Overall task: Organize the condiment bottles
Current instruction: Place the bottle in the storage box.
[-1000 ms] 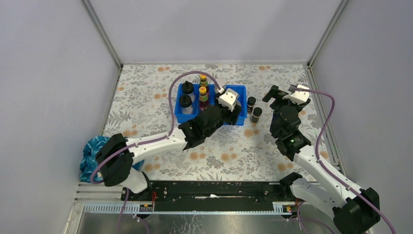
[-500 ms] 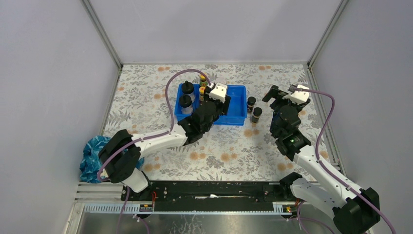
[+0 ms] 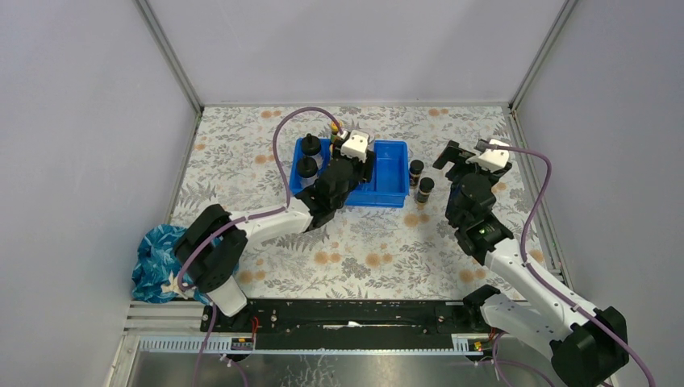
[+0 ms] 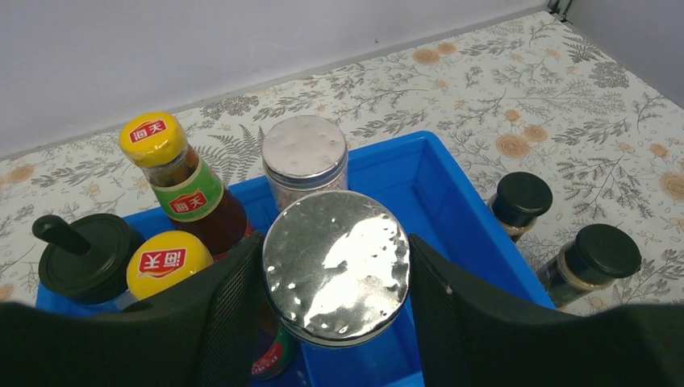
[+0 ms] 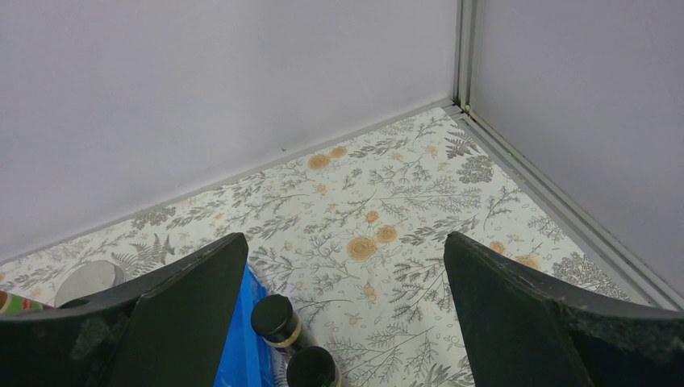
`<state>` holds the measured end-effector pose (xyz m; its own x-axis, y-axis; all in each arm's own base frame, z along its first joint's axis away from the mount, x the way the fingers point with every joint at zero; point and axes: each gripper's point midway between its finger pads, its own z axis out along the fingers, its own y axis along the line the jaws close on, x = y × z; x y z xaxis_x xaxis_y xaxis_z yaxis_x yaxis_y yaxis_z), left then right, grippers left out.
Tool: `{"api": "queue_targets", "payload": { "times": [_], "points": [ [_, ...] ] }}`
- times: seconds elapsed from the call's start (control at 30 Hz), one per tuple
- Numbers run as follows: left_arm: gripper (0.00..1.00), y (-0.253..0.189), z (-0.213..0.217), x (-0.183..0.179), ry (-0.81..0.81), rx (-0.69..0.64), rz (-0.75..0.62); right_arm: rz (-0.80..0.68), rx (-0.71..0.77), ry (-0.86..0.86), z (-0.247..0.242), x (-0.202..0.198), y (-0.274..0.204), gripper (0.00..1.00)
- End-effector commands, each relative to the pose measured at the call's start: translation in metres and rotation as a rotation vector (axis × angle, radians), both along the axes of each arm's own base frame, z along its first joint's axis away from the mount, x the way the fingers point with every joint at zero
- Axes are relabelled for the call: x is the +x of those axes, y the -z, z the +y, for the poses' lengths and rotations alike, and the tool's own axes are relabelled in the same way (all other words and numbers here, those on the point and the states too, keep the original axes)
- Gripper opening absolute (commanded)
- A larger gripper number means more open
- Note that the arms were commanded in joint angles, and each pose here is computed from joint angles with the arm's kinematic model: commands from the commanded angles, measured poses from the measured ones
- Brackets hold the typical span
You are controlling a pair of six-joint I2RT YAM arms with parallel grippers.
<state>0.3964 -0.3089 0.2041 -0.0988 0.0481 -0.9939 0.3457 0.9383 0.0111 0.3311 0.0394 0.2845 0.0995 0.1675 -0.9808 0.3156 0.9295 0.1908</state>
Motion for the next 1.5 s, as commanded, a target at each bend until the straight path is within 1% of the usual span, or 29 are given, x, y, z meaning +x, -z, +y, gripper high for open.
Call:
{"api": "queue_targets", "payload": {
  "times": [0.0, 0.13, 0.37, 0.87, 1.47],
  "points": [
    [0.00, -0.040, -0.004, 0.018, 0.008, -0.140, -0.100, -0.047, 0.033, 0.006, 0.000, 0.003, -0.009, 1.00],
    [0.00, -0.035, -0.006, 0.021, 0.043, -0.153, -0.090, -0.042, 0.028, 0.009, 0.000, 0.004, -0.007, 1.00],
    [0.00, -0.025, -0.010, 0.028, 0.082, -0.135, -0.059, -0.034, 0.022, 0.012, 0.001, 0.006, -0.003, 1.00],
    [0.00, -0.004, -0.009, 0.036, 0.073, -0.125, 0.006, -0.025, 0.017, 0.014, 0.001, 0.008, 0.000, 1.00],
    [0.00, 0.003, -0.012, 0.036, 0.084, -0.137, 0.065, -0.025, 0.019, 0.015, 0.001, 0.007, 0.000, 1.00]
  ]
}}
